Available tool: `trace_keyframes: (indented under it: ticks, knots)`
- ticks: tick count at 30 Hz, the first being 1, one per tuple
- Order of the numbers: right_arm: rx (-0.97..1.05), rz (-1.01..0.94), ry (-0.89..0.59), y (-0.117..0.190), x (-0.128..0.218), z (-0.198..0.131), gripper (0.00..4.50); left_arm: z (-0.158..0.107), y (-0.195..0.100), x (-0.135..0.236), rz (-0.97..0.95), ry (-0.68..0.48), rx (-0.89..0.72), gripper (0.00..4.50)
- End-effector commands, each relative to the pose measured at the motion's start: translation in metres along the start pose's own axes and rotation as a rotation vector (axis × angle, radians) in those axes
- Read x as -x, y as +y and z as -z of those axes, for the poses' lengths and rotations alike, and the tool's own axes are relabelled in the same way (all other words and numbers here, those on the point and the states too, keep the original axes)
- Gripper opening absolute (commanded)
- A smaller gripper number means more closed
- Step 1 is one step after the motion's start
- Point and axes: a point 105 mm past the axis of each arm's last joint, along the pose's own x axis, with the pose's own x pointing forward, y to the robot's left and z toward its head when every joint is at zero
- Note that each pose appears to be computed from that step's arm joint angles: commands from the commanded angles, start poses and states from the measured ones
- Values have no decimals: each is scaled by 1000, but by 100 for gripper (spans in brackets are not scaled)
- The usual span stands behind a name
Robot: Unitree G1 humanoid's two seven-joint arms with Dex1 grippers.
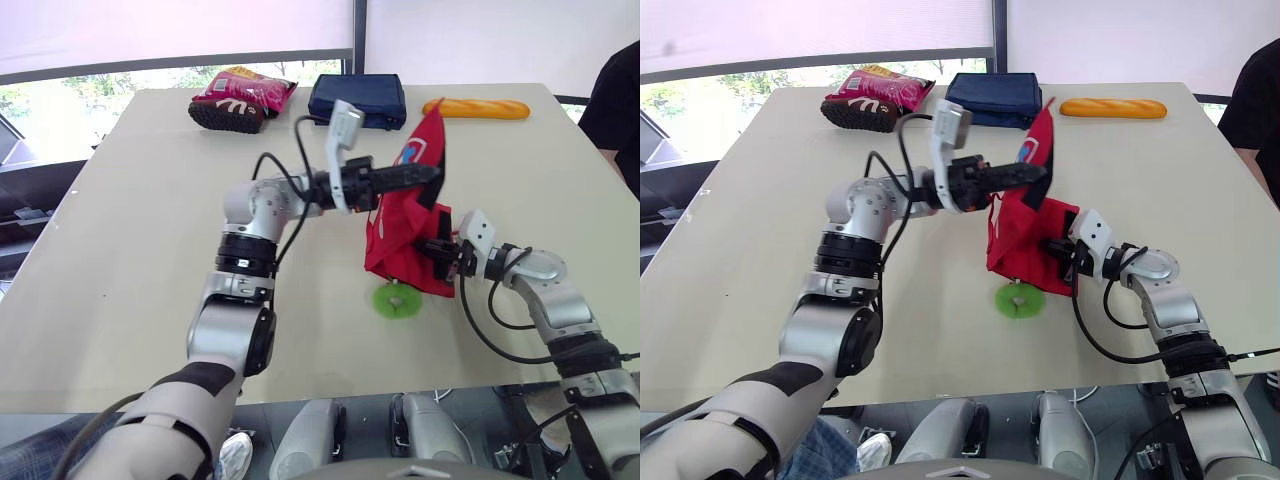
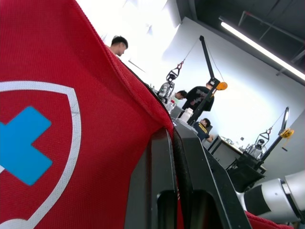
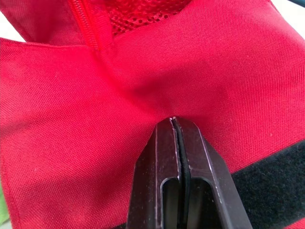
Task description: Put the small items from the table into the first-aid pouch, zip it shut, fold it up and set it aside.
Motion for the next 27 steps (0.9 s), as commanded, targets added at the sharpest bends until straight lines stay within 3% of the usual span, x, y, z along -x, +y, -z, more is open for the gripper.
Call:
trace_keyframes:
  ticks: [1,5,10,17,20,27]
  knots:
    - [-30,5,63,5,-2,17,3,15,5,-13,-35,75,-54,0]
    - [-27,25,58,5,1,16,3,29,22,-11,-117,121,-59,0]
    - [-29,53,46,4,6,14,3,28,30,-5,-155,100,-44,0]
    - [-91,96,-104,6,12,-9,3,37,30,-9,-134,101,-19,0]
    - [-114,104,-176,8,21,-25,3,39,31,-11,-132,97,-10,0]
    - [-57,153,-163,8,51,-36,3,36,33,-12,-134,82,-10,0]
